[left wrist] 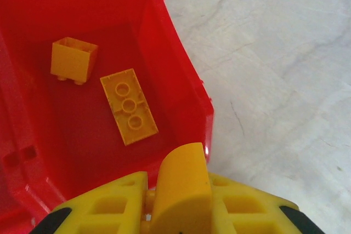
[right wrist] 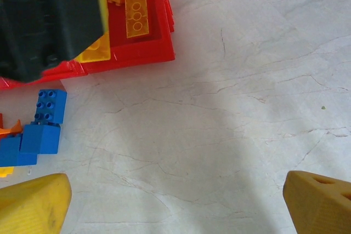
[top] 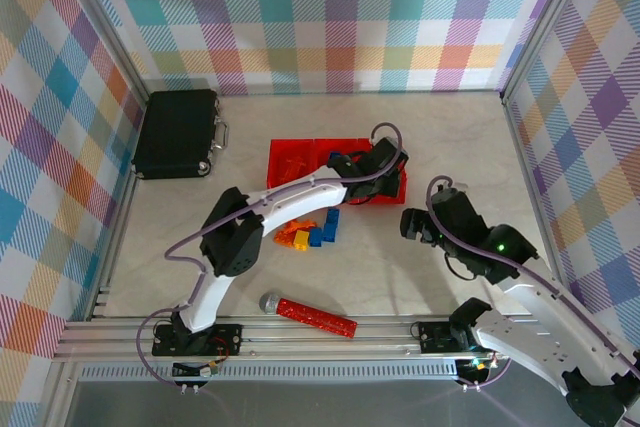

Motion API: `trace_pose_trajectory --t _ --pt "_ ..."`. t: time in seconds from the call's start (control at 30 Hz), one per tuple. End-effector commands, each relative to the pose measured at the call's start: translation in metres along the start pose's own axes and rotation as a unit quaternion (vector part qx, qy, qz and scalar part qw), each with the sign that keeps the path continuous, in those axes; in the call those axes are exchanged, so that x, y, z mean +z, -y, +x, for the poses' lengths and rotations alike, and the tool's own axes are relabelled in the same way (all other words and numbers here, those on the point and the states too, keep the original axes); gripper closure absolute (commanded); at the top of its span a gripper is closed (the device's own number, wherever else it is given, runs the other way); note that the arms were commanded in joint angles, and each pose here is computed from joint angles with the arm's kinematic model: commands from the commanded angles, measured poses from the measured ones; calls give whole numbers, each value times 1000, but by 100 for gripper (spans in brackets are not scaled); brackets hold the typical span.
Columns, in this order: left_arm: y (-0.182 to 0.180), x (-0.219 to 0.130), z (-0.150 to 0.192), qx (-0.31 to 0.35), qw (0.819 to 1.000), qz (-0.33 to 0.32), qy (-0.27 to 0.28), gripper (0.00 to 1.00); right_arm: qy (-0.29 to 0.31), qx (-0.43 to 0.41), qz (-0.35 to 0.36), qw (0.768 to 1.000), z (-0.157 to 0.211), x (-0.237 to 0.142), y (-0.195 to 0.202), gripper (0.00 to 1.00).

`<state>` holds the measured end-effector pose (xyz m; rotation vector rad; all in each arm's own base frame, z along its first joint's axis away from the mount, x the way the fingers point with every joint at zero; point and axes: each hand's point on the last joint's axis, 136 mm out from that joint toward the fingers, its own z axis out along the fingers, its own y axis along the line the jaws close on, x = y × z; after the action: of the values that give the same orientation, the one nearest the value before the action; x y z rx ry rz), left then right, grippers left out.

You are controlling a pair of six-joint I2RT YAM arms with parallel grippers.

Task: Sort the legos into containers by color
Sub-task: Place the lego in the container.

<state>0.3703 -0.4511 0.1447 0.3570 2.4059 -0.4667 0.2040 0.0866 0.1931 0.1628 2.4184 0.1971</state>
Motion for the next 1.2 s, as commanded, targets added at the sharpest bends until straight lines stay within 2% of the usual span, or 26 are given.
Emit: trace_pose_trajectory --t 0.0,0.27,0.33,0.6,0.63,0.7,0.73,0.97,1.0,1.07,1.17 --pt "-4 2 -31 5 999 -20 41 86 2 -11 14 1000 -1 -9 10 1" --pt "-29 32 -39 8 996 -74 55 85 19 -26 21 999 -7 -24 18 1" --pt "-35 38 -41 5 995 -83 59 78 16 -27 22 999 -6 -23 17 1" --pt "-43 56 -51 10 994 -90 64 70 -3 -18 4 1000 1 -17 10 1" --pt "-43 56 -53 13 994 -90 67 65 -3 -16 1 1000 2 -17 9 1" --pt "-41 54 -58 18 993 -86 74 47 -4 -14 -5 1000 3 -17 8 1" --pt "-39 54 -60 23 994 -82 74 43 -4 -15 -10 1000 3 -17 6 1" --pt "-28 26 -83 49 992 -67 92 31 -6 -20 -26 999 1 -17 -2 1" --pt "-27 20 -87 51 992 -62 95 29 -9 -19 -27 999 1 -16 -3 1" --pt "-15 3 -94 63 993 -35 96 19 -14 -19 -35 999 3 -13 -7 1" --pt "-7 -32 -106 60 993 -8 103 15 -22 -14 -46 999 5 -7 -15 1"
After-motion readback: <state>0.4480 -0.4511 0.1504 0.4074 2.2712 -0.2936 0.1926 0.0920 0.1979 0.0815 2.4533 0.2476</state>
